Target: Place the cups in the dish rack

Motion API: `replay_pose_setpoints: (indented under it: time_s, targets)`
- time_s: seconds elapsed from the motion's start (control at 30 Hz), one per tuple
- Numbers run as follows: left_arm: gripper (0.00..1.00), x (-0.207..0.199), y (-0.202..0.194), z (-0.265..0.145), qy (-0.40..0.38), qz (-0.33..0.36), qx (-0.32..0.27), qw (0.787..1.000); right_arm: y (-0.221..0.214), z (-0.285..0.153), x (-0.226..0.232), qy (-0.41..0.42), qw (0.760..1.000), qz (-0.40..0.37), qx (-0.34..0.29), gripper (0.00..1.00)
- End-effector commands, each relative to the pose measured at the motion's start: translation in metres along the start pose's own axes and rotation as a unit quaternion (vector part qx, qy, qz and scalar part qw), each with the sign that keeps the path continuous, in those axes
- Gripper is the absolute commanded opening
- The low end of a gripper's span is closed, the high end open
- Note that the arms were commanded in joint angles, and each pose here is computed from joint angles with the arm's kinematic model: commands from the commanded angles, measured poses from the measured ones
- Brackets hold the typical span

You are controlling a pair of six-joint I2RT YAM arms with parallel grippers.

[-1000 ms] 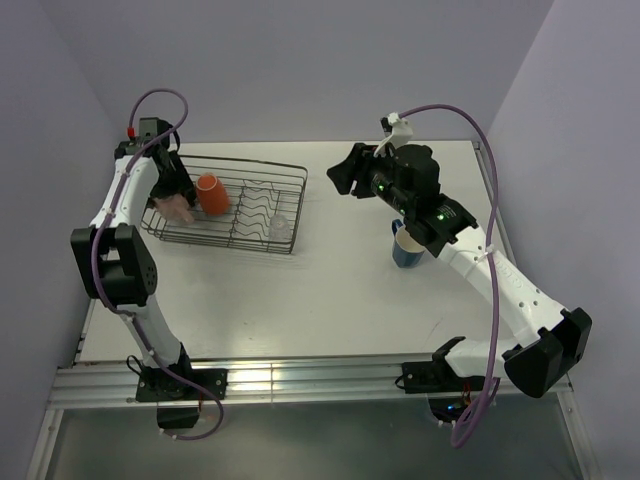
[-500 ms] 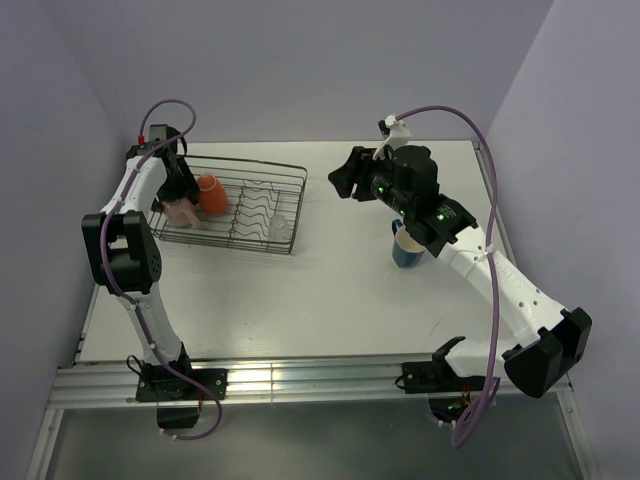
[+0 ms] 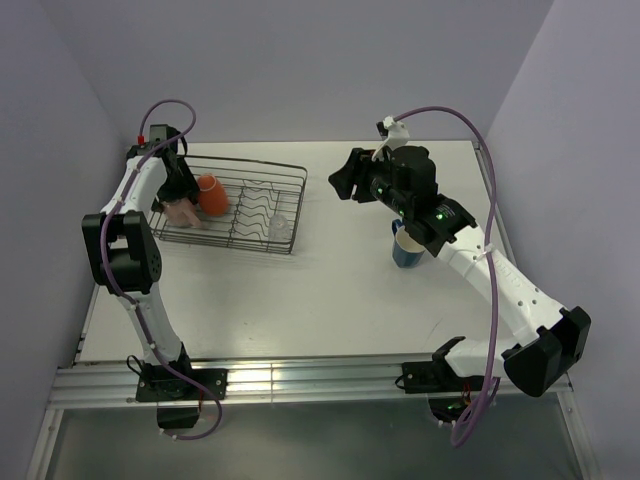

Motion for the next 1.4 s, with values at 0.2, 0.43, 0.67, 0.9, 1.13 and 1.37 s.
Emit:
replay_pose_setpoints:
  time_s: [0.2,0.43,0.67,0.9,1.13,1.37]
  targets:
    - [0.46,-0.001,0.012,-0.012,-0.006,-0.014,-0.023,1.000,0.005,0.001,-0.002,-0.003,1.000,-0.008,-0.008,0.62]
    - [0.46,0.003,0.009,-0.018,-0.007,-0.015,-0.020,1.000,0.004,0.003,-0.002,-0.001,1.000,-0.010,-0.004,0.62]
    - [0.30,0.001,0.007,-0.027,-0.019,-0.016,-0.016,1.000,0.003,0.001,-0.004,-0.004,1.000,-0.011,-0.005,0.62]
    - [0.04,0.004,0.000,-0.027,-0.021,-0.015,-0.007,1.000,0.001,0.002,-0.003,-0.001,1.000,-0.012,-0.001,0.62]
    - [0.00,0.007,-0.003,-0.032,-0.020,-0.019,-0.006,1.000,0.000,0.002,-0.003,0.001,1.000,-0.014,0.001,0.62]
    - [0.00,0.002,-0.003,-0.040,-0.036,-0.026,-0.001,0.999,-0.003,0.004,-0.003,0.003,1.000,-0.017,0.007,0.62]
Point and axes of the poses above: each gripper's point midway between its finger pads, its own z axis out along the fingers, its own x axis along the line the jaws close on, y = z × x, the point moved 1 cm from there along -z, back along the fingers, and after that the axes turned 5 degrees about -z, right-handed, at the moved point
